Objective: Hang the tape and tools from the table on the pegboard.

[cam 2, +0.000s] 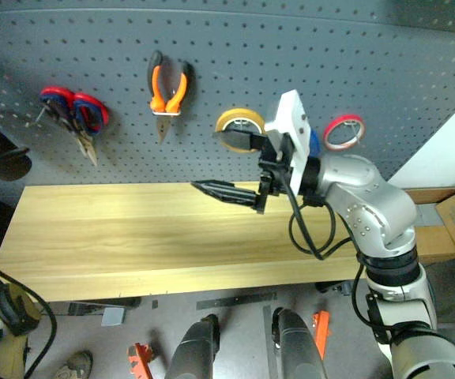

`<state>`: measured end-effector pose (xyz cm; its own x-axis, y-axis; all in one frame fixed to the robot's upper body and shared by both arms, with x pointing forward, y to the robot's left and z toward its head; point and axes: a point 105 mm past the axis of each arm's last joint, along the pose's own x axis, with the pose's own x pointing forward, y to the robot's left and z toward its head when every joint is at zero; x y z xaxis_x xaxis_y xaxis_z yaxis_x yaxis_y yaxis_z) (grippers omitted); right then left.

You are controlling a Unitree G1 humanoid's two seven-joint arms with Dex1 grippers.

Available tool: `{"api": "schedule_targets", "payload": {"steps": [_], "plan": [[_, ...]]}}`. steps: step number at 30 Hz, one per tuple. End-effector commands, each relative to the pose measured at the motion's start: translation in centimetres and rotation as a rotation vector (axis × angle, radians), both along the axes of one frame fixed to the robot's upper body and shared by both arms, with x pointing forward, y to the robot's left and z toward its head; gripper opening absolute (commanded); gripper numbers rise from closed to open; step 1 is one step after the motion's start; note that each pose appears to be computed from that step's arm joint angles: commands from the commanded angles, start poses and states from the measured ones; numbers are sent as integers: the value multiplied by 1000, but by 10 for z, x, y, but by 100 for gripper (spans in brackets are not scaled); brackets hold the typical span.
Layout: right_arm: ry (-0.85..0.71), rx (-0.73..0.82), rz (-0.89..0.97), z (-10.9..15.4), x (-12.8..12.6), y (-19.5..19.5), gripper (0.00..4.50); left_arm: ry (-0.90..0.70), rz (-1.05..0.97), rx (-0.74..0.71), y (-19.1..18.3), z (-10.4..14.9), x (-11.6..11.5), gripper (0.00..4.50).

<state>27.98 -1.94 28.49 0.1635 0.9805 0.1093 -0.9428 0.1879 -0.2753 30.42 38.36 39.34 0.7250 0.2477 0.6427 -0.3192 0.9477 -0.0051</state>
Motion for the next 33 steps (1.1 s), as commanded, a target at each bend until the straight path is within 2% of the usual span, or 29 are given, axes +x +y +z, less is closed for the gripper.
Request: {"api": "schedule_targets", "payload": {"steps": [1,5,13,23,30,31,33], "plan": [[-61,22,27,9,-7,-2,450,-117,40,81,-3,40,-27,83],[-63,19,32,7,-6,-1,450,-126,57,104,-2,48,-31,83],[-81,15,45,7,-4,5,450,20,144,162,17,1,-12,83],[-88,17,51,5,-7,10,450,35,107,102,13,-29,21,83],[-85,18,37,3,-8,9,450,62,170,42,30,-50,22,83],[-83,15,38,2,-8,9,450,65,177,25,33,-53,23,139],[-81,12,40,1,-9,8,450,64,179,10,34,-56,24,200]]}}
